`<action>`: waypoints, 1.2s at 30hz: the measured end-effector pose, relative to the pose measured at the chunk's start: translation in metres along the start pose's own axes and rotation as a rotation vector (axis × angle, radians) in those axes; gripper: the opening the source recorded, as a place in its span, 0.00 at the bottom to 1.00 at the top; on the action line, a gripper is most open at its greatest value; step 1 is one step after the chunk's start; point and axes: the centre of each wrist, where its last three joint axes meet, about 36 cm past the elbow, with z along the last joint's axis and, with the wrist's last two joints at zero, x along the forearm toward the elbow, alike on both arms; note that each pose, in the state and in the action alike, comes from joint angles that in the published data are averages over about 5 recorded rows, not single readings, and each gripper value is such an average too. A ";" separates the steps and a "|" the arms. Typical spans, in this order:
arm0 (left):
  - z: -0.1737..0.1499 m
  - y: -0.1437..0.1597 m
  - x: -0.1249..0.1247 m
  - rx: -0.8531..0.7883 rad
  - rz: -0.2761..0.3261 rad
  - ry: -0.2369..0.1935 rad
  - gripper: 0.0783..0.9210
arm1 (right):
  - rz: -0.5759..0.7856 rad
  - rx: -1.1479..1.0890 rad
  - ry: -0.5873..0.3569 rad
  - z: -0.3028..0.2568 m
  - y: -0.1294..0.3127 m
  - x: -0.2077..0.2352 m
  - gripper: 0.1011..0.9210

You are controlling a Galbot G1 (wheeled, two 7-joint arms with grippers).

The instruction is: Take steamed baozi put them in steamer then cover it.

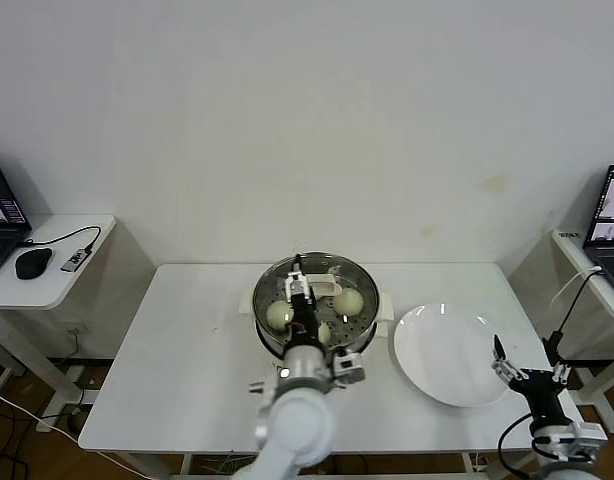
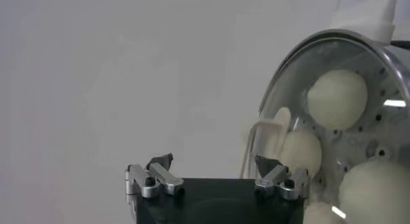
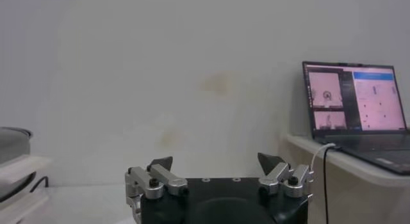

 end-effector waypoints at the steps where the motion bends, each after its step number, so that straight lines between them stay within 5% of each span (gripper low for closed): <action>1: 0.008 0.004 0.002 0.019 -0.006 -0.009 0.88 | -0.006 0.000 0.004 0.000 0.002 0.001 0.88; 8: 0.079 0.023 0.006 0.246 -0.004 -0.060 0.88 | -0.054 0.001 0.039 0.004 0.014 0.006 0.88; 15: 0.152 0.012 0.017 0.575 0.056 -0.049 0.88 | -0.116 0.018 0.091 0.015 0.026 0.011 0.88; 25: 0.218 -0.040 0.058 0.965 0.150 0.066 0.88 | -0.161 0.003 0.142 0.031 0.042 0.021 0.88; 36: 0.239 -0.053 0.090 1.069 0.154 0.163 0.88 | -0.176 -0.039 0.161 0.022 0.054 0.024 0.88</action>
